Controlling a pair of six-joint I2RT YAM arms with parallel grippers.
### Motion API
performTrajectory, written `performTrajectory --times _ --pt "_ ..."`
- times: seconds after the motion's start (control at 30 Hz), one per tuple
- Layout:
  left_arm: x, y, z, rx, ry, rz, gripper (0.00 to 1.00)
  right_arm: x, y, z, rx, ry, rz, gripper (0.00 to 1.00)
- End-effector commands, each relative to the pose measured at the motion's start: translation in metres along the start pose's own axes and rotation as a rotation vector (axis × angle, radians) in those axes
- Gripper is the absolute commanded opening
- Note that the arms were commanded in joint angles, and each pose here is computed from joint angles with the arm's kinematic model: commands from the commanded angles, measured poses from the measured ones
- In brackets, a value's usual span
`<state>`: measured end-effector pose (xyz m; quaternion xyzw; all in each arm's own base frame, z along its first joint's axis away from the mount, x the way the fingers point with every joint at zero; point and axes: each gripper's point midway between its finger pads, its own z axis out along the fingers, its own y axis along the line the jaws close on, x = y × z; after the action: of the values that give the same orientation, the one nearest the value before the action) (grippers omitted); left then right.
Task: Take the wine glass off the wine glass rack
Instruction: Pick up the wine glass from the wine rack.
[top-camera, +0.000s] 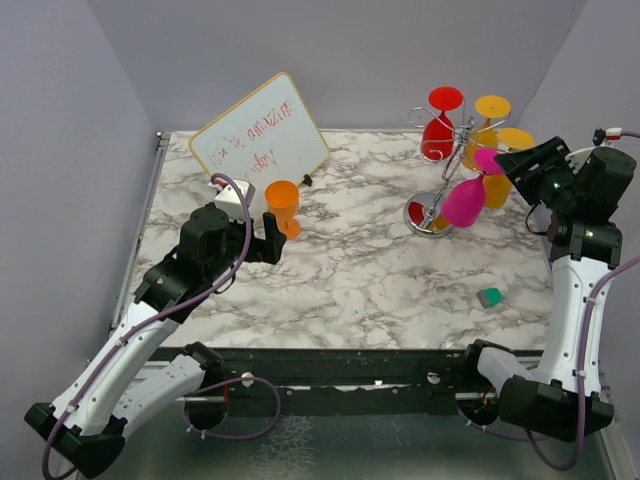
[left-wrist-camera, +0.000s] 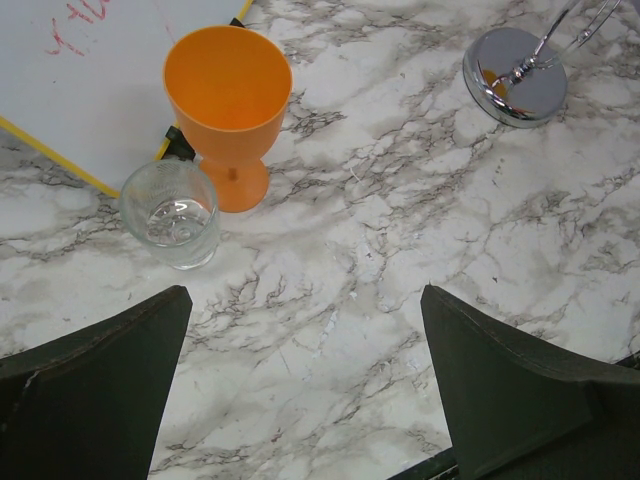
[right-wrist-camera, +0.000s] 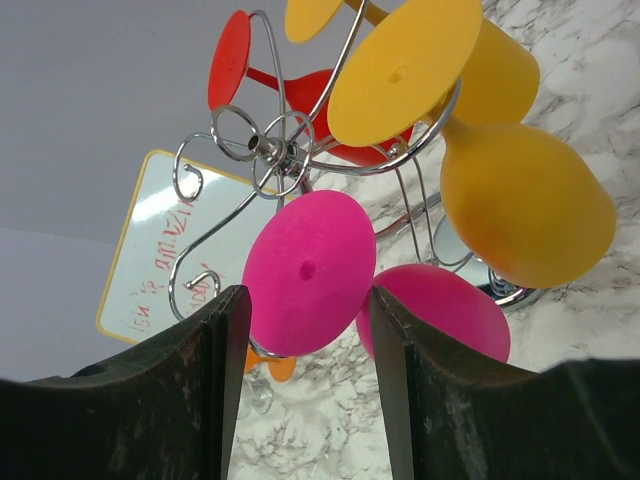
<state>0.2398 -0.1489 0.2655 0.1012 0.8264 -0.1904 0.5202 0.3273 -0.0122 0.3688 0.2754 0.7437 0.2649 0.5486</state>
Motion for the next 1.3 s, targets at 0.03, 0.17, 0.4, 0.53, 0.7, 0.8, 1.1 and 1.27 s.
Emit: performTrajectory --times 0.03,0.17,0.4,0.53,0.7,0.8,1.1,1.27 --pt "-0.004 0.001 -0.004 0.001 -0.016 -0.005 0.99 0.0 0.001 0.0 -0.02 -0.01 0.005 0.55" --pt "-0.004 0.0 -0.004 0.003 -0.018 -0.008 0.99 0.003 -0.003 0.002 -0.012 -0.009 0.016 0.54" --pt "-0.003 0.0 -0.005 0.003 -0.018 -0.012 0.99 0.004 0.0 0.003 -0.04 -0.008 0.01 0.44" --pt "-0.003 0.0 -0.004 0.002 -0.014 -0.01 0.99 0.001 0.004 0.001 -0.045 -0.013 -0.008 0.43" --pt "-0.001 0.0 -0.002 0.002 -0.006 -0.009 0.99 0.002 0.004 -0.001 -0.046 -0.012 -0.015 0.34" --pt "-0.002 0.001 -0.003 0.002 -0.009 -0.006 0.99 0.001 0.005 -0.001 -0.052 -0.013 -0.015 0.24" --pt "-0.001 0.0 -0.003 0.003 -0.008 -0.008 0.99 0.0 0.012 -0.005 -0.071 -0.013 -0.021 0.14" --pt "-0.001 0.0 -0.004 0.007 -0.009 -0.008 0.99 0.005 0.018 -0.006 -0.102 0.015 0.03 0.13"
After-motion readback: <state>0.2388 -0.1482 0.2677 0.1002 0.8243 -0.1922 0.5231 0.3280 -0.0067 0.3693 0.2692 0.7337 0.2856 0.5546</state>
